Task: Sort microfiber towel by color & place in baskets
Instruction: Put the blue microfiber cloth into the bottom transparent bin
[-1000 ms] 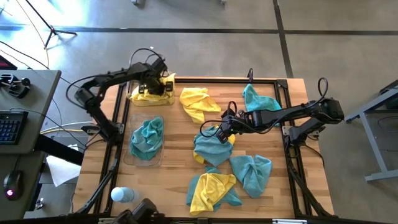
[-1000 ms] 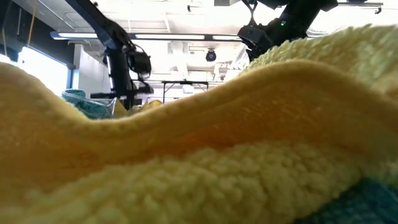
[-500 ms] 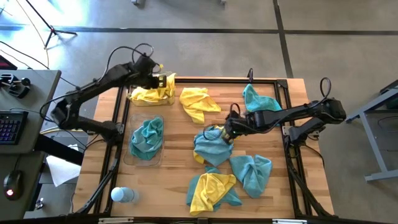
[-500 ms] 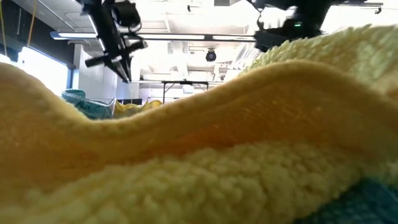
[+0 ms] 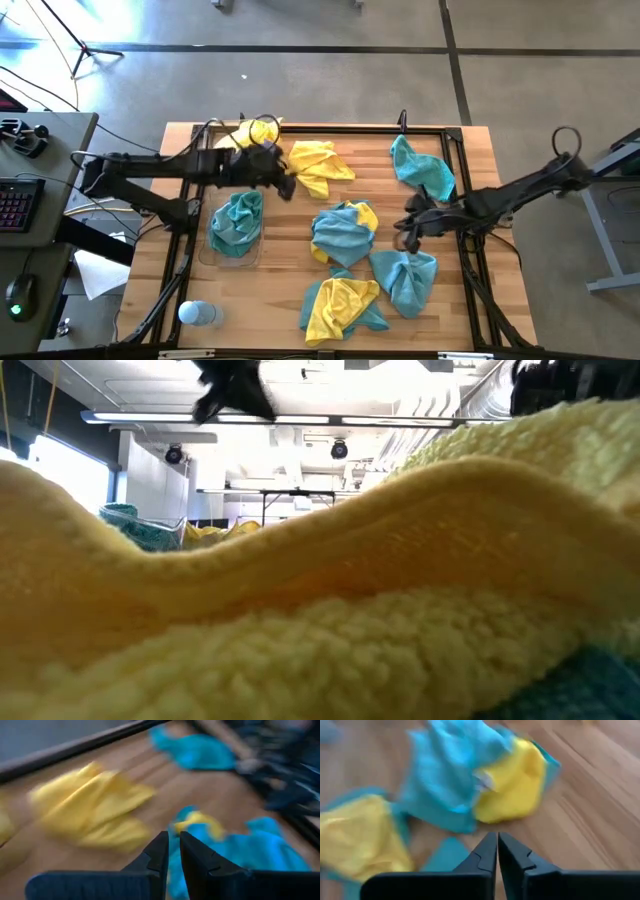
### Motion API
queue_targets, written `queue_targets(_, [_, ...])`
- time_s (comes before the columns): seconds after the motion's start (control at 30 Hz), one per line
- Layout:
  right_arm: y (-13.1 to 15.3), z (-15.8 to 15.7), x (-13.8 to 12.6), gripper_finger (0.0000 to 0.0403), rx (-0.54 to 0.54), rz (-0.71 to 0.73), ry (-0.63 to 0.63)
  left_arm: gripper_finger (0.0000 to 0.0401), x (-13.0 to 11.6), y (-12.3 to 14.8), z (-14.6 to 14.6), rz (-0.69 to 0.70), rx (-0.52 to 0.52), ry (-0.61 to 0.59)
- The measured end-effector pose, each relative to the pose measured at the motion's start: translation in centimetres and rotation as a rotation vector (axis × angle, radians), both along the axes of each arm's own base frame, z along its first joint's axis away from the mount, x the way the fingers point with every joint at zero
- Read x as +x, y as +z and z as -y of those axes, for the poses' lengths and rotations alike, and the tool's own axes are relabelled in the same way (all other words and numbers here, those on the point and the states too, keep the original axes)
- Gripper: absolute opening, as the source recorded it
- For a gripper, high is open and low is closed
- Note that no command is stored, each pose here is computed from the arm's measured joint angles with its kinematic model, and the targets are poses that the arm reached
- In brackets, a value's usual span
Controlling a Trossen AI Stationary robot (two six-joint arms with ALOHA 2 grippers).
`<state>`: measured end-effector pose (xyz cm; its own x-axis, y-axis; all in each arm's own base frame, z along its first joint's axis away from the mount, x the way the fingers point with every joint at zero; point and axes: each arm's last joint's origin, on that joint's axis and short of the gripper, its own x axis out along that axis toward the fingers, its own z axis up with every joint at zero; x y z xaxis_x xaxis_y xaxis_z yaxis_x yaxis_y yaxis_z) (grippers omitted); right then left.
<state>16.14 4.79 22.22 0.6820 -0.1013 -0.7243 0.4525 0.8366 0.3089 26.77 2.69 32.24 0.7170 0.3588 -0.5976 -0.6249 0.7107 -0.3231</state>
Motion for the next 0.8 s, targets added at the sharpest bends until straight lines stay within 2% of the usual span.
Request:
queue_targets(0.13, [1.0,0.4,-1.2,0.0028,-0.023,0.097,0.037,0.0037,2.2,0.3,2.8,0.074,0.155,-0.175])
queue_targets(0.27, [1.5,0.8,-1.6,0.0029,-0.041,0.130,0.035,0.0037,4.7,0.5,4.3,0.045,0.206,-0.252])
queue_targets(0.53, [1.4,0.8,-1.7,0.0022,-0.031,0.109,0.047,0.0037,10.7,0.8,5.4,-0.200,0.268,-0.388])
queue_targets(0.67, [1.1,0.8,-1.9,0.0021,-0.017,0.077,0.060,0.0041,13.0,-0.3,5.4,-0.349,0.271,-0.447])
queue_targets(0.8, [0.9,0.8,-2.1,0.0021,-0.009,0.036,0.058,0.0064,14.9,-1.9,5.7,-0.440,0.246,-0.471])
